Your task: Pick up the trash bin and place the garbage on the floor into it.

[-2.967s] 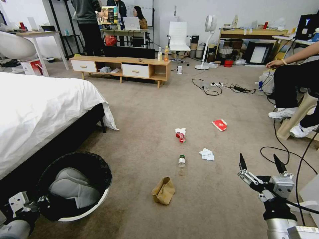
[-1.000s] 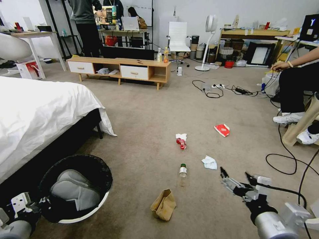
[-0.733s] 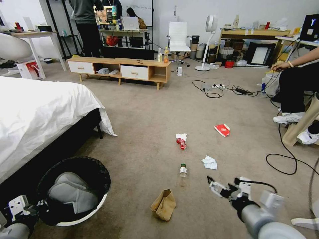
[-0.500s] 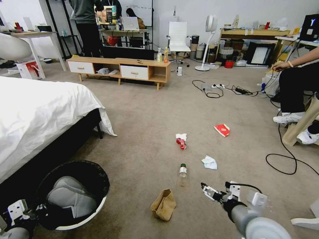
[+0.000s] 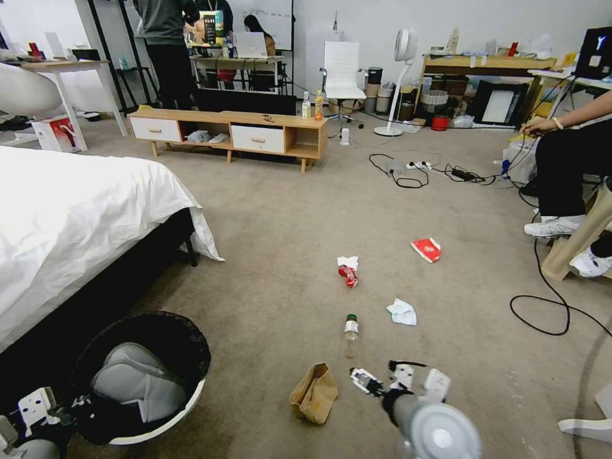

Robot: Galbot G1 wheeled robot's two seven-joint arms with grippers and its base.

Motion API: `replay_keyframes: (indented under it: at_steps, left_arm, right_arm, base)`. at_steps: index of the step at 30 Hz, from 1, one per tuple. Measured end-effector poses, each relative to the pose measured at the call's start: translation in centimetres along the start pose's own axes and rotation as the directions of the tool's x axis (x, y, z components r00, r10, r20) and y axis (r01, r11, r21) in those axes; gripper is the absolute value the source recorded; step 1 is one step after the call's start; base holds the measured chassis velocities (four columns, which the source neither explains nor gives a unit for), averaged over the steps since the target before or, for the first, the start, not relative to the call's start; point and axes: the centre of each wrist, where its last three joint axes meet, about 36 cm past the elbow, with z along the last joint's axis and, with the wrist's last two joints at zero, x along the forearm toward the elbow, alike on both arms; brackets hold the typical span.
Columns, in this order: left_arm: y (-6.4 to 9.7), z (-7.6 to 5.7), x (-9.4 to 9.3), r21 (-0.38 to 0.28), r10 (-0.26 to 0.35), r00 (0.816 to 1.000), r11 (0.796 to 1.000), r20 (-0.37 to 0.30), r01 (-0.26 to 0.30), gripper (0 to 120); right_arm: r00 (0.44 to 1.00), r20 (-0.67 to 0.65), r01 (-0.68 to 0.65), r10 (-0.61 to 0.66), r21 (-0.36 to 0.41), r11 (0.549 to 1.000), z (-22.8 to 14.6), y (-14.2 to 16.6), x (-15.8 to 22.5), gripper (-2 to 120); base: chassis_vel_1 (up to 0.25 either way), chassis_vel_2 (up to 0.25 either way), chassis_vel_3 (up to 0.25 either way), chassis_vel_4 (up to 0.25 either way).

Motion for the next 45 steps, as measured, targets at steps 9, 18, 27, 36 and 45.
replay_keyframes:
  at_steps: [9, 18, 27, 36, 45]
  left_arm:
    - [0.1, 0.2, -0.7, 0.003, 0.000, 1.000, 1.000, -0.008, 0.000, 1]
    - [-0.1, 0.4, -1.1, 0.006, 0.006, 1.000, 1.000, -0.010, -0.006, 1]
    - [0.1, 0.3, -1.5, 0.012, 0.006, 1.000, 1.000, -0.011, -0.006, 1]
    - [0.1, 0.5, -1.7, 0.016, 0.008, 1.000, 1.000, -0.016, -0.008, 1]
    - [0.1, 0.5, -2.0, 0.016, 0.016, 1.000, 1.000, -0.018, -0.016, 1]
  right_arm:
    - [0.998, -0.043, -0.044, 0.045, 0.023, 0.999, 2.0, 2.5, -4.2, 100]
    - [0.995, -0.049, -0.089, 0.091, 0.054, 0.995, 3.1, 4.6, -7.7, 99]
    - [0.992, -0.065, -0.097, 0.103, 0.091, 0.991, 4.5, 5.9, -9.9, 99]
    - [0.991, -0.073, -0.104, 0.113, 0.118, 0.988, 5.7, 6.5, -11.6, 99]
    - [0.991, -0.074, -0.104, 0.114, 0.134, 0.986, 6.0, 7.2, -13.3, 99]
  base:
    - [0.000, 0.000, 0.000, 0.000]
    - [0.000, 0.000, 0.000, 0.000]
    - [0.000, 0.000, 0.000, 0.000]
    - [0.000, 0.000, 0.000, 0.000]
    - [0.000, 0.000, 0.000, 0.000]
